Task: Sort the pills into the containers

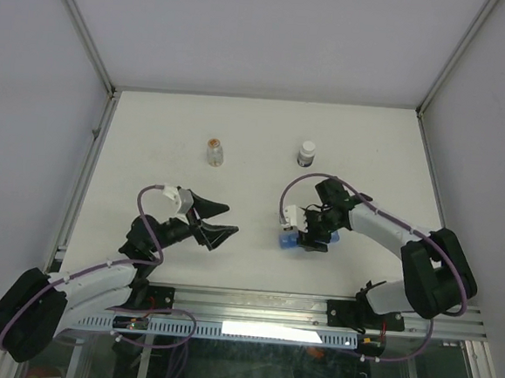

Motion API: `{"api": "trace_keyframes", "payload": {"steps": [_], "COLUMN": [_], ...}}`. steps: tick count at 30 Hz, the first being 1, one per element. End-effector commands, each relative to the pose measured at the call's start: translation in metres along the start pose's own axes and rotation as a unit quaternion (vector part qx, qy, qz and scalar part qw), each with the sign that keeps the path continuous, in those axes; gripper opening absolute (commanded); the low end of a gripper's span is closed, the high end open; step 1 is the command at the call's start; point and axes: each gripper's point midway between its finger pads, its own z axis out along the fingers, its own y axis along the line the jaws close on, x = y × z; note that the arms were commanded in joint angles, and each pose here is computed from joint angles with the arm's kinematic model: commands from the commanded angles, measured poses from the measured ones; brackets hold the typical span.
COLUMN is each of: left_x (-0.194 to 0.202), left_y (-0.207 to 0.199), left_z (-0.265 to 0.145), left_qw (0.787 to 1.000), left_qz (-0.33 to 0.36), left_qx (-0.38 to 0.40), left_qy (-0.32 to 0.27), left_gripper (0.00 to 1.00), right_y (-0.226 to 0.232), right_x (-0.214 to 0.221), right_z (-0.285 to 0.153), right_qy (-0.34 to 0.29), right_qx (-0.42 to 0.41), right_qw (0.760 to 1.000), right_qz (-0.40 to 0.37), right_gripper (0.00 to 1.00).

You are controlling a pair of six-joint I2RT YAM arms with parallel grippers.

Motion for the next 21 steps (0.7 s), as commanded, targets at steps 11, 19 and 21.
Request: {"api": "trace_keyframes", "payload": {"steps": [11, 19, 21], "left_x": [0.035, 0.073, 0.086], "left_y": [-0.051, -0.048, -0.047], "left_z": [0.020, 0.047, 0.058], "left_qw": [0.971, 0.961, 0.956], "left_qz": [0.221, 0.252, 0.265], "left_qx": [0.088, 0.095, 0.104], "left_qy": [-0.003, 0.054, 0.071], "left_gripper": [0.76, 0.76, 0.75], "right_y": [0.027, 0.010, 0.004], "right_x": [-0.082, -0.044, -0.037], "right_z": [-0.018, -0.014, -0.014], "right_qy": [-0.186, -0.122, -0.119], "right_qx": [-0.015, 0.003, 0.011], "right_qw": [0.962, 0.979, 0.982], "right_qz": [-0.198, -0.163, -0.146], "right_gripper": [0.90, 0.88, 0.86]}}
